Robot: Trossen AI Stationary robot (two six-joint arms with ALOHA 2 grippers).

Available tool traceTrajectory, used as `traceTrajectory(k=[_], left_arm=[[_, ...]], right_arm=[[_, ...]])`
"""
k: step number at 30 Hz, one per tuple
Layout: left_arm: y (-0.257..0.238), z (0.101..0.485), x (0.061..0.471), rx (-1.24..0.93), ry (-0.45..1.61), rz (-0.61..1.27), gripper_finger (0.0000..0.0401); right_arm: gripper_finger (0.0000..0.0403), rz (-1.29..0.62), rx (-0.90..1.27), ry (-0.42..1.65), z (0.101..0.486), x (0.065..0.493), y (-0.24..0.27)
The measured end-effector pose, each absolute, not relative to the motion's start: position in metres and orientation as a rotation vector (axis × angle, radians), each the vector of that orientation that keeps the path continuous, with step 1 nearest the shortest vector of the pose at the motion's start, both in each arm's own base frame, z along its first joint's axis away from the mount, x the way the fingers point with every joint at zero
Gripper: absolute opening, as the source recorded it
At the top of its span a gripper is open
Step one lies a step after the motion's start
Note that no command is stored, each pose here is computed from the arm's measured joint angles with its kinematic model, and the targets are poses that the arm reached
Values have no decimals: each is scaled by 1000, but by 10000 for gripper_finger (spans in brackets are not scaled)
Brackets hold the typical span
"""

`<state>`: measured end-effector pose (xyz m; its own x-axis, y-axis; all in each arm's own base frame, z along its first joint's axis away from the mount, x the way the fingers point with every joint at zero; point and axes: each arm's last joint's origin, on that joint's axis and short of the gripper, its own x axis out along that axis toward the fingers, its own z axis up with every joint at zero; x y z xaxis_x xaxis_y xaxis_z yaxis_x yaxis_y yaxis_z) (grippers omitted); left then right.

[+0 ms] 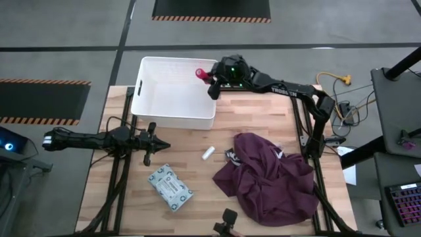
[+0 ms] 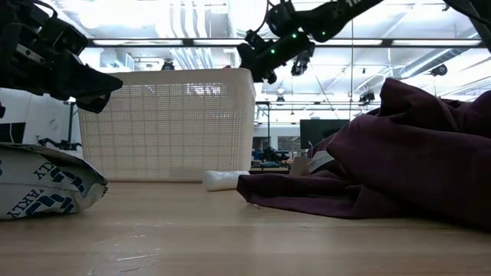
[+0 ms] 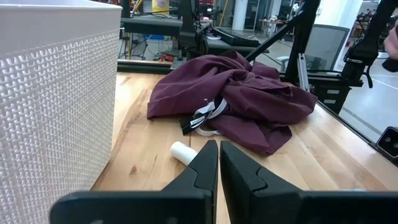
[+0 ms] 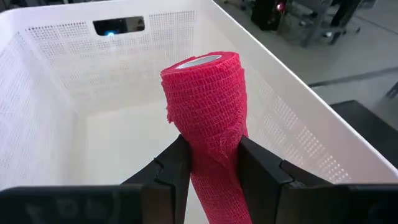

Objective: Pick & place medical supplies in basket/bin
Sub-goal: Put the red bandage into the white bin, then put the rolled gauze into the white bin

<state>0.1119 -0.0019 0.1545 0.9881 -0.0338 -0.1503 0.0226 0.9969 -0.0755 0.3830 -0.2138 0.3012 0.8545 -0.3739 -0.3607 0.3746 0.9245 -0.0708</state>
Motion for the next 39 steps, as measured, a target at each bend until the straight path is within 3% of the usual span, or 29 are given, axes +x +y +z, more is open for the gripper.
traceTrajectory(k=[12, 26, 31, 35, 39], left_arm=[[-2, 155, 112, -74, 152, -29, 0], [-2, 154, 112, -73, 152, -29, 0], [-2, 154, 112, -74, 153, -29, 0], [-2, 154, 112, -74, 153, -29, 0], [-2, 154, 112, -73, 153, -29, 0]], right_arm=[[122, -388, 39, 355, 295, 384, -213], [270, -391, 30, 342, 297, 384, -213], [294, -368, 33, 248, 327, 390, -205], [297, -180, -112, 150, 370, 394, -173], [295, 8, -218, 224, 386, 400, -129]])
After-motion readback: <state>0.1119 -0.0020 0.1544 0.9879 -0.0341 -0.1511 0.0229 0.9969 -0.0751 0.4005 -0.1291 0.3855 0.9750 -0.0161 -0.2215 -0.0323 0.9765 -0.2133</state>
